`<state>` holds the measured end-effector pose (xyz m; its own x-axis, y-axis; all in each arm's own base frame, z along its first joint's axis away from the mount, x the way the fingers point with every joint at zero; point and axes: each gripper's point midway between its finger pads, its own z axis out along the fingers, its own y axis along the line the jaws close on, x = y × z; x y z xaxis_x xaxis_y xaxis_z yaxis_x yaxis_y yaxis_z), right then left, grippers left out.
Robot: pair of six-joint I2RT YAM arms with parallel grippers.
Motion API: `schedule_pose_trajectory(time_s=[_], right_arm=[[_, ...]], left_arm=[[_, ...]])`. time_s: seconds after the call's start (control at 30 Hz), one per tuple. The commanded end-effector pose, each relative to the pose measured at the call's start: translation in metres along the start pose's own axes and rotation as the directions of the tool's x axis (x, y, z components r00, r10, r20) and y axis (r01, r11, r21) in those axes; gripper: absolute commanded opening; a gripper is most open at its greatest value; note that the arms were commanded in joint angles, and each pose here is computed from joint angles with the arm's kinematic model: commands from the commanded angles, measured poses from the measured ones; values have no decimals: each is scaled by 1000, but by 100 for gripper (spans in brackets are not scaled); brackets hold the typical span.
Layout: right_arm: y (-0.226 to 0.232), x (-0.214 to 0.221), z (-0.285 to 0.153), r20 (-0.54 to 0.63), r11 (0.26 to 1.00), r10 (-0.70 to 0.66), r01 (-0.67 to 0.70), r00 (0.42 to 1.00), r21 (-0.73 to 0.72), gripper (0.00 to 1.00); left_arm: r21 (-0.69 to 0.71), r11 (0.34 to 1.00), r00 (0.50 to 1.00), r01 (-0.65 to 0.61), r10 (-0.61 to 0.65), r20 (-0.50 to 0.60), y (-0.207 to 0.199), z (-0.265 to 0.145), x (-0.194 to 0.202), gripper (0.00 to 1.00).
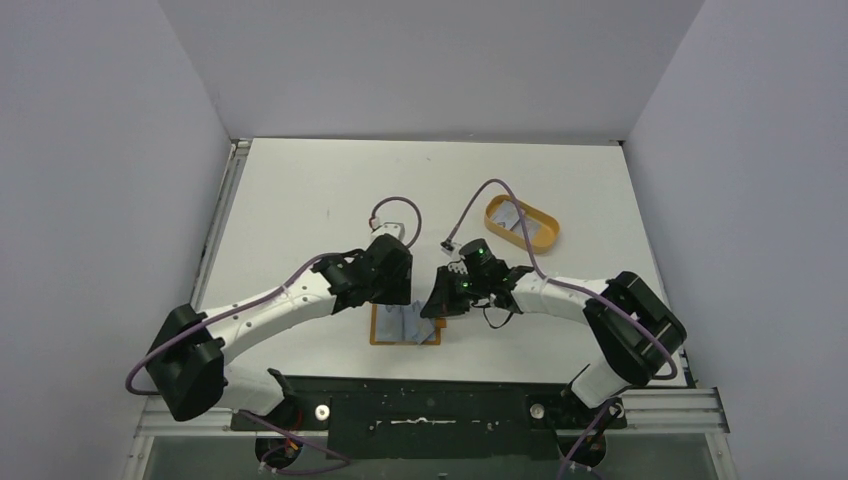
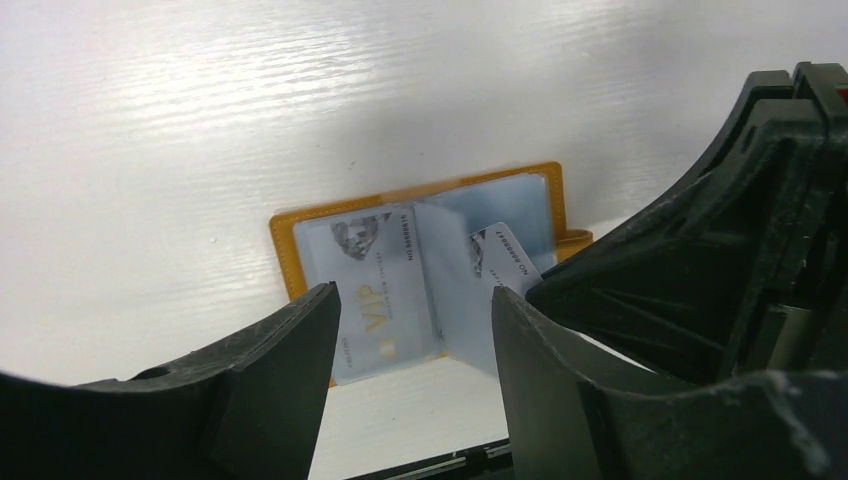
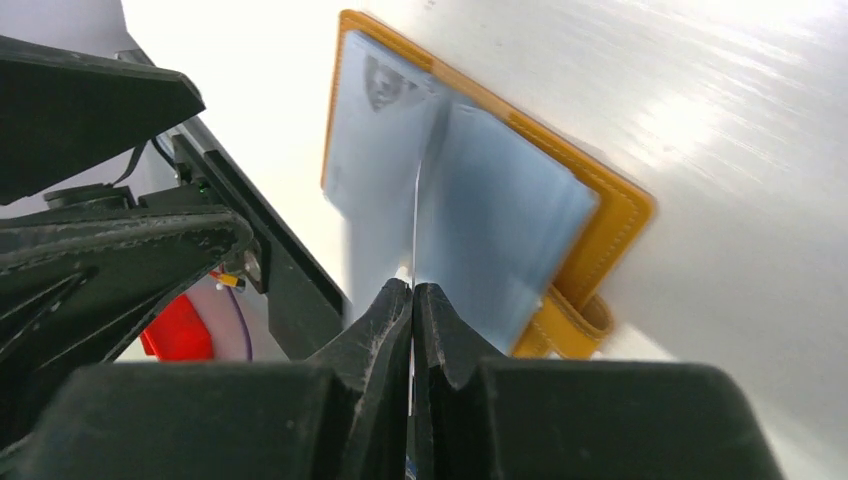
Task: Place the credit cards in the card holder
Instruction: Turn over the card slot in the card holder, then insert the credit card into the card holder.
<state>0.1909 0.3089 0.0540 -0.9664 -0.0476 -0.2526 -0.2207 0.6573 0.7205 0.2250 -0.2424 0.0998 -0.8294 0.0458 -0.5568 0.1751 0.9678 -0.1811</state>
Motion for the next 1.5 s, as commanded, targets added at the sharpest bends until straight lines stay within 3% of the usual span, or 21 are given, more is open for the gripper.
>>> schedule_pose_trajectory(time_s=[0.0, 0.37, 0.63, 0.83, 1.47], right_arm=[[41, -25, 2, 61, 992, -77, 83, 995, -94, 0], [45, -27, 34, -5, 993, -90, 89, 996, -75, 0], [46, -53, -2, 152, 996, -45, 56, 987, -64, 0], [28, -41, -3, 129, 998, 14, -6, 992, -61, 0], [17, -16, 11, 54, 997, 45, -42, 998, -64, 0]], left_arm=[[-2, 996, 995, 94, -94, 35, 20, -11, -2, 56], [25, 968, 968, 250, -251, 24, 50, 2, 21, 56], [-15, 934, 934, 357, -356, 33, 72, 10, 28, 55], [-32, 906, 907, 421, -420, 32, 86, 14, 38, 53], [-62, 894, 891, 444, -447, -75, 87, 39, 64, 47]])
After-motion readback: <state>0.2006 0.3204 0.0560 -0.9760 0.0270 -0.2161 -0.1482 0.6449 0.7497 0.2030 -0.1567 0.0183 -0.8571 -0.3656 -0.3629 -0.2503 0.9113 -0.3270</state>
